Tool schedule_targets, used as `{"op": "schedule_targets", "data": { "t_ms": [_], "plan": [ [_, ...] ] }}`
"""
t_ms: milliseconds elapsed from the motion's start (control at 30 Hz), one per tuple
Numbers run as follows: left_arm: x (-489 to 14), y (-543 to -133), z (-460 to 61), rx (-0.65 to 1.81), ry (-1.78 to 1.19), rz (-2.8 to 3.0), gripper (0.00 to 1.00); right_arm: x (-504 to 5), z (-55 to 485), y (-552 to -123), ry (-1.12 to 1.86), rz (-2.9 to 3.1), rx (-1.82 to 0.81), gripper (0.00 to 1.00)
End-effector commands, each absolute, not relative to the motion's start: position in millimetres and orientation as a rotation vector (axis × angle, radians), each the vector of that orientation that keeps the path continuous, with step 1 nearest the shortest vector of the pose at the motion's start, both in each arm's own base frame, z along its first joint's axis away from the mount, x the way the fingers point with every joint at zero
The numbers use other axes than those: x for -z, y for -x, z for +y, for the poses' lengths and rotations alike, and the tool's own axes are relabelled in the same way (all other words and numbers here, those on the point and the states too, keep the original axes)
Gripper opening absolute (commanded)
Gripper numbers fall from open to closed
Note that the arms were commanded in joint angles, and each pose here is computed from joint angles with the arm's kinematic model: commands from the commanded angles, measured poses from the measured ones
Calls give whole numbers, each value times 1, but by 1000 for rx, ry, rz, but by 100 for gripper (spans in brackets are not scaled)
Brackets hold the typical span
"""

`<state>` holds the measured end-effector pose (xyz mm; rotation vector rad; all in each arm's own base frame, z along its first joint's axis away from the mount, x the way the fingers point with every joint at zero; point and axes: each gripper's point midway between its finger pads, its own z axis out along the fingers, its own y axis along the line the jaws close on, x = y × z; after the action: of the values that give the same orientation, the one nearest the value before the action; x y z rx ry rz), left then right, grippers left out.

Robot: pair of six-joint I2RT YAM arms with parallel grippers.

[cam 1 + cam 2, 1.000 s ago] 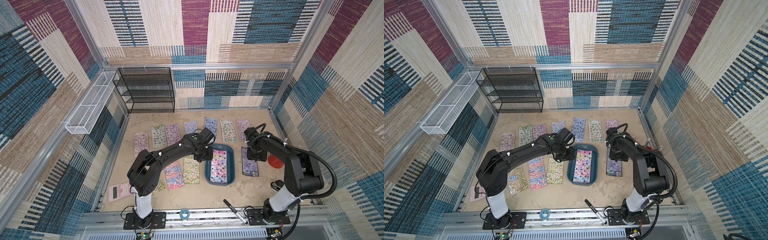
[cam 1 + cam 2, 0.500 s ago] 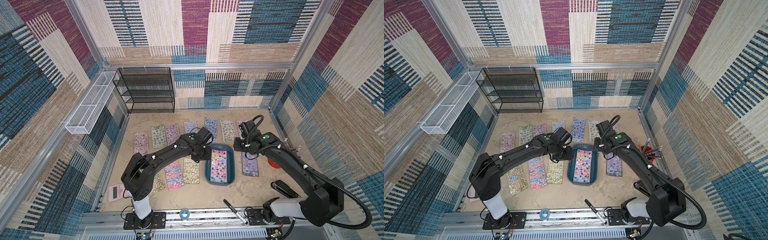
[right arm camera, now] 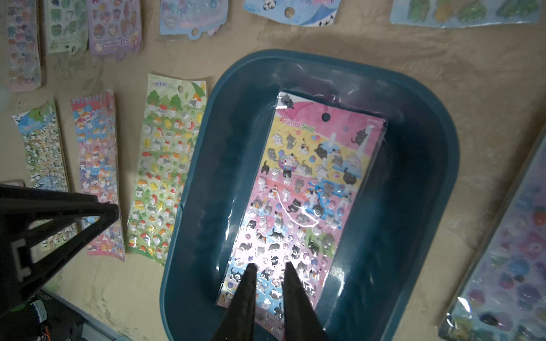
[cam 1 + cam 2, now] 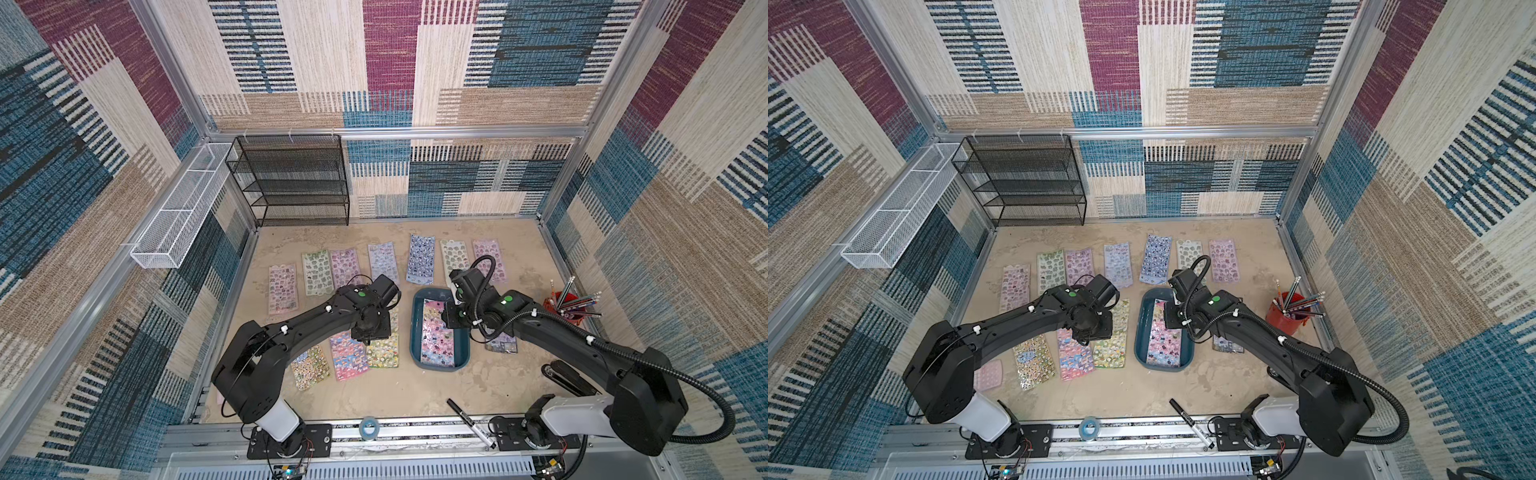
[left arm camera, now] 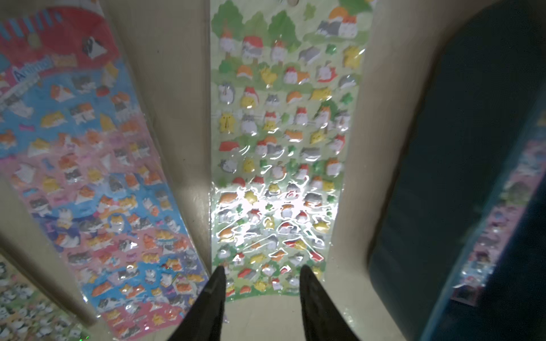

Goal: Take the stickers out of the storage box
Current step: Adjust the sticker at the center of the board.

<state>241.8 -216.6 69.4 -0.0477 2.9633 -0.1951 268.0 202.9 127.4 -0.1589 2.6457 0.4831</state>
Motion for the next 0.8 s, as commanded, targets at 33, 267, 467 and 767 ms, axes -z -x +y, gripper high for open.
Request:
{"op": "schedule_targets", "data": {
  "t_ms": [33, 267, 467, 767],
  "plan": [
    [-53, -234, -222, 158, 88, 2973, 43, -142, 204, -280, 177, 2565, -471, 19],
    [-32, -233, -240, 187, 95, 2995, 41, -144, 200, -281, 199, 2556, -432, 18],
    [-18, -233, -255, 268, 121, 2999, 41, -146, 194, -281, 210, 2548, -388, 18],
    [-20, -233, -290, 481, 138, 2982, 40, -147, 189, -279, 213, 2549, -362, 18]
  ]
}}
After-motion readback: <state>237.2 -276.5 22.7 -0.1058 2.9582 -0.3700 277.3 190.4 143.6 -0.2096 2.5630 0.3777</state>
